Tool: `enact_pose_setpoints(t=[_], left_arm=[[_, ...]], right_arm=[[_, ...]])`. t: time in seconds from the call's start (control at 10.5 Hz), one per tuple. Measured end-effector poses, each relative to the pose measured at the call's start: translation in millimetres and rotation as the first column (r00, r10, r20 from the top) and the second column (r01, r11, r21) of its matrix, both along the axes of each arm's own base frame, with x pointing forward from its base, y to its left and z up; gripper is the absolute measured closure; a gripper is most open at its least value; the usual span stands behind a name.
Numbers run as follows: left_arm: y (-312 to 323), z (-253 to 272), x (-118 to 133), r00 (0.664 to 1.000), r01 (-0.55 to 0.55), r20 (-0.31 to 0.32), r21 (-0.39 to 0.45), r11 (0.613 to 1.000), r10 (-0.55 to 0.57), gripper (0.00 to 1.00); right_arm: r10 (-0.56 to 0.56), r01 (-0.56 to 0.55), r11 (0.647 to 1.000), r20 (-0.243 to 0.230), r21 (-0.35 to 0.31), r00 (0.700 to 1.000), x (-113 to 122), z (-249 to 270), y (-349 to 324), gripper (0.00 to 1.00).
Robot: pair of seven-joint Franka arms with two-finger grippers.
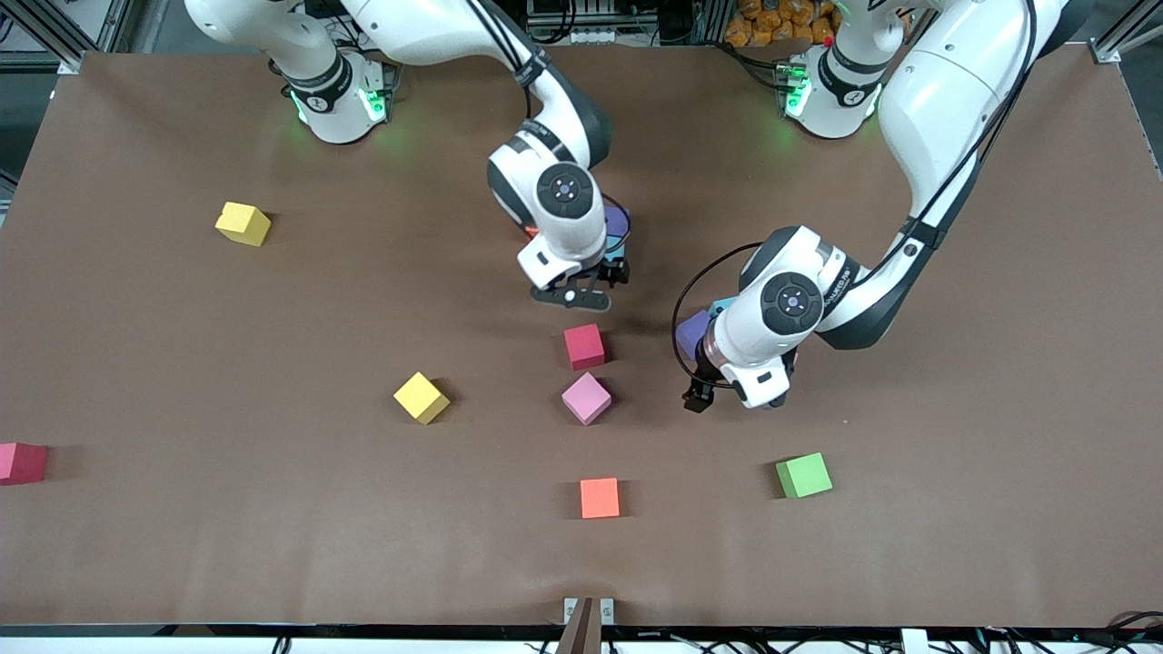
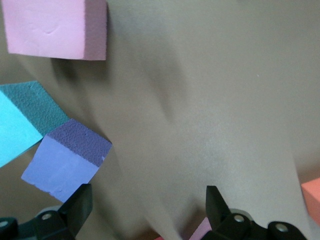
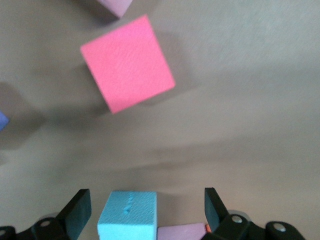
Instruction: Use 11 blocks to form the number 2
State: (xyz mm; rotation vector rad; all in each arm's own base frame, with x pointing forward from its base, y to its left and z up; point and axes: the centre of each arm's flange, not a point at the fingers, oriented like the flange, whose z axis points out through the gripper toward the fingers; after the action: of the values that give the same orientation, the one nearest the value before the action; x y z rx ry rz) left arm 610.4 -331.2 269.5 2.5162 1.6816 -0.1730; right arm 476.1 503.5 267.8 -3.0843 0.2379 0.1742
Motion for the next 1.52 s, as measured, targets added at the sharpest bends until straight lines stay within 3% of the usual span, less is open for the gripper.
enact_pose_setpoints(t=[0.29,0.48,0.67,0.86,1.14,1.33,1.52], left_arm=[[-19.0,4.5,-2.8,0.989,0.147,0.033,-0.013,0.989,-0.147,0.0],[-42.4,0.9,-9.8,0.97,0.239,0.052,-0.013,0.971,-0.238,0.0],[-69.5,-11.7,-19.0,0.945,0.317,0.084,0.019,0.948,-0.317,0.0],[-97.0,-24.8,-30.6,0.911,0.394,0.106,0.056,0.917,-0.398,0.0],[-134.1,-33.1,-50.0,0.875,0.457,0.134,0.088,0.885,-0.466,0.0],[-146.7,-29.0,-55.3,0.861,0.476,0.16,0.082,0.876,-0.483,0.0],[-160.0,-25.7,-63.5,0.84,0.507,0.177,0.079,0.858,-0.513,0.0]], right_arm=[[0.124,-0.125,0.992,-0.037,-0.005,0.992,49.3,25.2,-61.0,0.0],[0.14,-0.141,0.99,-0.067,-0.008,0.988,74.6,37.3,-103.8,0.0],[0.214,-0.216,0.976,-0.052,-0.037,0.975,92.4,37.8,-131.6,0.0],[0.403,-0.405,0.914,-0.04,-0.038,0.914,105.3,36.8,-152.5,0.0],[0.632,-0.632,0.775,0.028,-0.013,0.774,143.0,35.2,-208.2,0.0],[0.679,-0.679,0.734,0.064,-0.024,0.731,161.5,20.9,-238.0,0.0],[0.711,-0.711,0.703,0.075,-0.034,0.699,164.9,1.1,-241.0,0.0]])
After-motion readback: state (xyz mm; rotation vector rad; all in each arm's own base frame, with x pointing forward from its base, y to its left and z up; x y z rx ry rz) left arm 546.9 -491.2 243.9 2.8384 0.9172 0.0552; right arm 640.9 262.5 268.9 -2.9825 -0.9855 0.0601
